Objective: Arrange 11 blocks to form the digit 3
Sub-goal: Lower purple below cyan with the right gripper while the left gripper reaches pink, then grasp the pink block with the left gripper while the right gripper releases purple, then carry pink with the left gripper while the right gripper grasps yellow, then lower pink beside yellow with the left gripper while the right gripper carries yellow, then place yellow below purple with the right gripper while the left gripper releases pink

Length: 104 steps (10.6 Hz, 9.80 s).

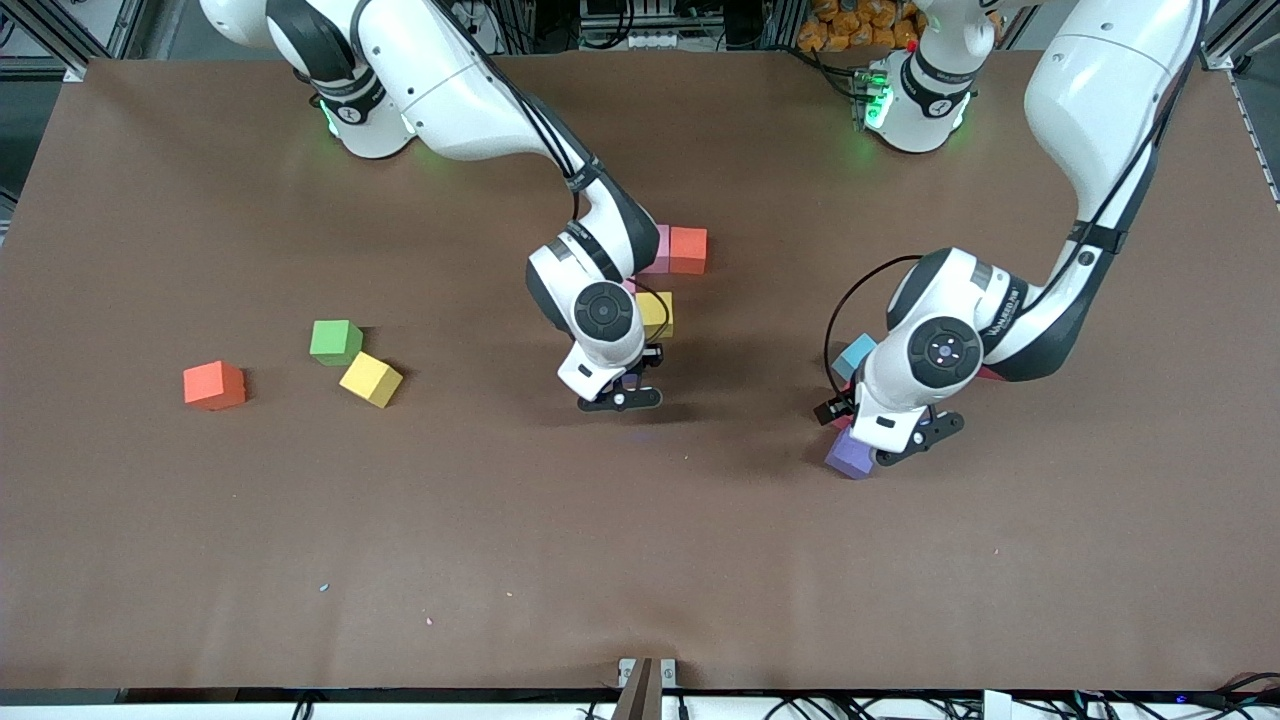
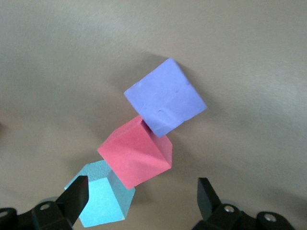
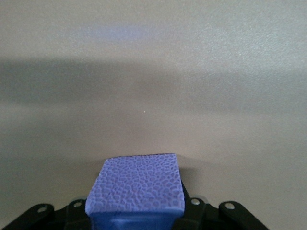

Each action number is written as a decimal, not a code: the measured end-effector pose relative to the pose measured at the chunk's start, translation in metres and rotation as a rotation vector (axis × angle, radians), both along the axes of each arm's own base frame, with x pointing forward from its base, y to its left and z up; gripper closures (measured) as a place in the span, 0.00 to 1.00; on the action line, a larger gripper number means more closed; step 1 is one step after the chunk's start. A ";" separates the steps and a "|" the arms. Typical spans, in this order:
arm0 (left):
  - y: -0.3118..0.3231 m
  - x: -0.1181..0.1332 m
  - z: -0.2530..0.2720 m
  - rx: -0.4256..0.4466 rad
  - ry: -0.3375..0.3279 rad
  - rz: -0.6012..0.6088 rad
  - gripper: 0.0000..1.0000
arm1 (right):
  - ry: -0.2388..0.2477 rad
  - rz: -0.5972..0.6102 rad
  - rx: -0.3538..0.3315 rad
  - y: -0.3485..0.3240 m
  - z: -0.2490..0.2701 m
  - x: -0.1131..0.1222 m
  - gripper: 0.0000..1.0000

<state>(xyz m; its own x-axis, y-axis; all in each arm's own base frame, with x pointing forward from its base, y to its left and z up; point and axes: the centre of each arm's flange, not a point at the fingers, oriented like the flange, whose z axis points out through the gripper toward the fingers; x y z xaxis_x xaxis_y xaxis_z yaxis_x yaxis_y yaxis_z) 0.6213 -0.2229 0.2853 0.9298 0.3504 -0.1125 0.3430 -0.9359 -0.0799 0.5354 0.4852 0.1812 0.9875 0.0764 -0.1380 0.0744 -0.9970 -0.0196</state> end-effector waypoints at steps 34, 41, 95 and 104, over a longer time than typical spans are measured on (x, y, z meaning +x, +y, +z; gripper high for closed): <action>0.009 -0.013 -0.076 -0.046 0.082 -0.925 0.00 | 0.090 0.010 -0.050 -0.160 0.116 0.083 0.00; 0.005 -0.013 -0.079 -0.021 0.068 -0.829 0.40 | 0.128 0.135 -0.064 -0.290 0.112 0.091 0.00; -0.195 -0.198 -0.083 -0.133 0.017 1.240 0.40 | -0.067 -0.021 0.043 -0.056 0.037 0.102 0.41; -0.198 -0.203 -0.085 -0.127 0.024 1.264 0.40 | -0.004 -0.116 0.031 -0.012 0.031 0.069 0.41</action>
<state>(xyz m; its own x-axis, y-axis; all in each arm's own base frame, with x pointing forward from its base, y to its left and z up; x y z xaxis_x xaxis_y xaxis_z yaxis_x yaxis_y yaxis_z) 0.4180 -0.4208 0.2006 -0.0463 0.9738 -0.2227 0.9987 0.0400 -0.0325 0.6046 0.4728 0.2126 0.9905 -0.0346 -0.1331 -0.0417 -0.9979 -0.0506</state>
